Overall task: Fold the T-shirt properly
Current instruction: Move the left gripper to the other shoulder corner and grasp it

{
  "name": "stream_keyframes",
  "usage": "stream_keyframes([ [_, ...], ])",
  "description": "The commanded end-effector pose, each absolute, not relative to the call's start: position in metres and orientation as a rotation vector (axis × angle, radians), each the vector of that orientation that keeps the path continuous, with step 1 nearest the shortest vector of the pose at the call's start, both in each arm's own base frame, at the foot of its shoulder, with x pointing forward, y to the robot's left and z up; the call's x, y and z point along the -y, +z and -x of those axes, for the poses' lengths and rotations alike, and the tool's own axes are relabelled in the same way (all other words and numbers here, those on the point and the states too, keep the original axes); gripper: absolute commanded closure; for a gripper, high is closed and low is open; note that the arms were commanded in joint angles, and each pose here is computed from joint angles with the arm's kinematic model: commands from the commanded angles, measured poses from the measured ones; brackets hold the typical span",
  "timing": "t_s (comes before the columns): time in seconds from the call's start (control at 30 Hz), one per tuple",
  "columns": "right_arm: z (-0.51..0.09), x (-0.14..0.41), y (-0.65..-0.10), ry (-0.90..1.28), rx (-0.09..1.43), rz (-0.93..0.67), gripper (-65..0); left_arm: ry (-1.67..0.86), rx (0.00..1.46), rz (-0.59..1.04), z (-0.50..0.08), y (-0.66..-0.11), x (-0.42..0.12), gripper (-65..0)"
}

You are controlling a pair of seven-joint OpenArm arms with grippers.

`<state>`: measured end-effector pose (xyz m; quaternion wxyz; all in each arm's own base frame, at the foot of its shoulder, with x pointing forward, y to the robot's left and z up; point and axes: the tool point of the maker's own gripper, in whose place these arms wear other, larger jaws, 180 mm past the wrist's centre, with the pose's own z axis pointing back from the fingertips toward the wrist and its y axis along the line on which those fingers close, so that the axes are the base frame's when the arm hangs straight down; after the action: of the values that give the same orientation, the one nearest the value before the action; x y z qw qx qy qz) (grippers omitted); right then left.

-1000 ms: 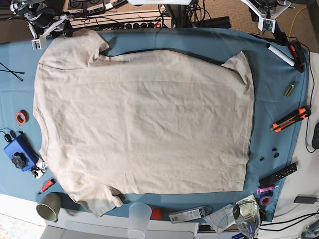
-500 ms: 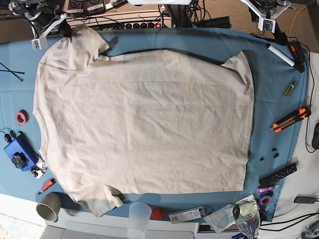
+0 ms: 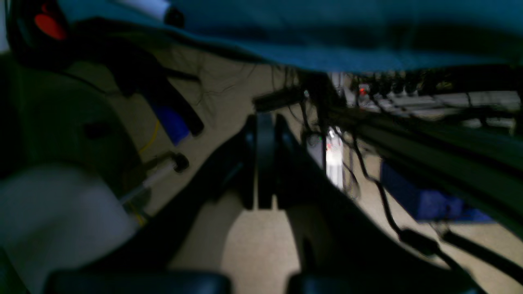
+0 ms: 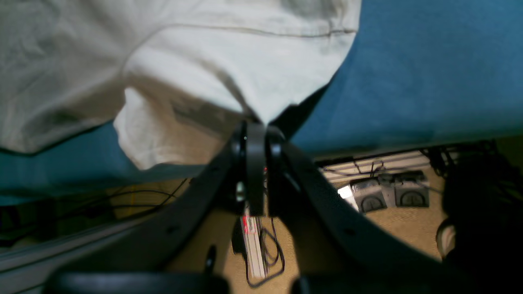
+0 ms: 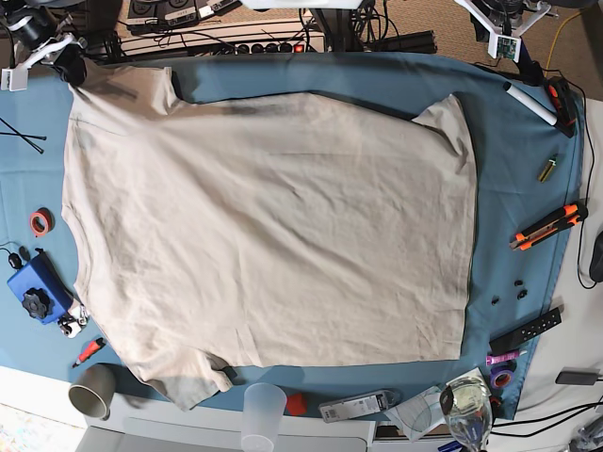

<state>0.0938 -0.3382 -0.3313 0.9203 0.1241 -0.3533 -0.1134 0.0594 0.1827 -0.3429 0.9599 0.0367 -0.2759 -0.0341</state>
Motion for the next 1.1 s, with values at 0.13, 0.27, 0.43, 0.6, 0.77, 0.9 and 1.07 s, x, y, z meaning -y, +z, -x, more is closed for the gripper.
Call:
stream_keyframes([
  [0.13,-0.098,0.341,-0.322,-0.215,0.753,-0.249,0.0,-0.078,0.617,-0.088,-0.074,-0.335,-0.183,-20.4],
  [0.27,-0.097,0.341,-0.322,-0.214,0.75,-0.249,0.0,-0.055,0.712,-0.104,-0.099,-0.325,-0.187,-22.1],
  [0.43,-0.097,0.341,-0.322,-0.214,0.75,-0.249,0.0,0.01,0.822,-0.099,-0.13,-0.313,-0.189,-22.1],
  [0.6,-0.097,0.341,-0.322,-0.214,0.745,-0.249,0.0,-0.009,0.853,-0.015,-0.147,-0.309,-0.174,-22.2],
  [0.77,-0.097,0.341,-0.322,-0.214,0.746,-0.25,0.0,-0.009,0.928,0.07,-0.165,-0.298,-0.157,-23.6],
  [0.9,-0.096,0.341,-0.323,-0.213,0.741,-0.25,0.0,0.048,0.958,0.123,-0.172,-0.295,-0.149,-27.1],
  [1.07,-0.096,0.341,-0.323,-0.213,0.741,-0.25,0.0,0.095,0.906,0.172,-0.173,-0.32,-0.147,-27.1],
])
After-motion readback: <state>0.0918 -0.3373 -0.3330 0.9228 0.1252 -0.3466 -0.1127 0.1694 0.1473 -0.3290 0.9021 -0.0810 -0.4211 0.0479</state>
